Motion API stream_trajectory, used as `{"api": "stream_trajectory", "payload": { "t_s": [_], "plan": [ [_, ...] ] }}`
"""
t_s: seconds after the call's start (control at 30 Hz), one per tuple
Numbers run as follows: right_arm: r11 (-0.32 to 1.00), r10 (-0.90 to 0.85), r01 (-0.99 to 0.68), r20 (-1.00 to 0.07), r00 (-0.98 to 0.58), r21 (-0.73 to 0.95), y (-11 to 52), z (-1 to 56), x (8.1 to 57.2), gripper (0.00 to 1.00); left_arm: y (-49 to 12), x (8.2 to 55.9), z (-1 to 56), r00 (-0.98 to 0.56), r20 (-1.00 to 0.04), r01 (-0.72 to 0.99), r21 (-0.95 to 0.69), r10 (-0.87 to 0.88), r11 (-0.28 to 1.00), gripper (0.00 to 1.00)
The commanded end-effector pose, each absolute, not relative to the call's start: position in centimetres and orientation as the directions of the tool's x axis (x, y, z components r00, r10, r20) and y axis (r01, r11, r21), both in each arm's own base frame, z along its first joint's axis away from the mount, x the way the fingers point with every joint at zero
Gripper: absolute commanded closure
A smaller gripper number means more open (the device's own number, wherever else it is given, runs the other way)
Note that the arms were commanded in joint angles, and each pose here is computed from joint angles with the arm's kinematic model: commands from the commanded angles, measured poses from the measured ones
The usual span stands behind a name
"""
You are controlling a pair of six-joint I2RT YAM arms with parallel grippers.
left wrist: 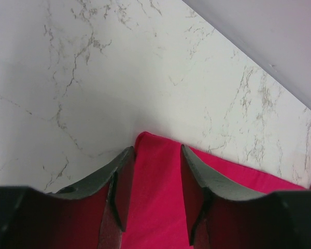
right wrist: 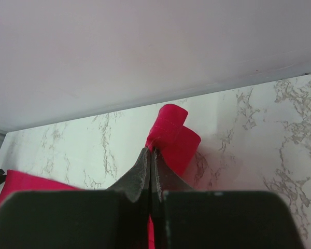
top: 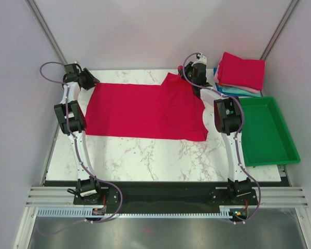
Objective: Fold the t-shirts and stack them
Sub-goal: Fold the tshirt
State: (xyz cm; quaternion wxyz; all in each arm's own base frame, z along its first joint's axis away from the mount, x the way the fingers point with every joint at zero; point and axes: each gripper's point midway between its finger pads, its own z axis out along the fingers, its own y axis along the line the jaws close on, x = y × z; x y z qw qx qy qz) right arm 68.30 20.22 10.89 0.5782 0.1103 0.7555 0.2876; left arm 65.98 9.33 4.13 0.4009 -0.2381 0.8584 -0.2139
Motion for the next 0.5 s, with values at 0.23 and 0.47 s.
{"api": "stream_trajectory", "payload": {
  "t_s": [0.23,0.47],
  "plan": [
    [0.779,0.529,-0.224,-0.806,-0.265,0.585,20.74,14.07,68.93,1.0,8.79,66.35,4.11,-0.564,-0.574,-0.215,-0.593,-0.594,0.776,0.74],
    [0.782,0.527,-0.22,-0.807,-0.265,0.583,20.39,14.2,68.94,1.0,8.92,66.41,4.41,-0.559,-0.581,-0.21,-0.591,-0.591,0.779,0.98]
  ]
}}
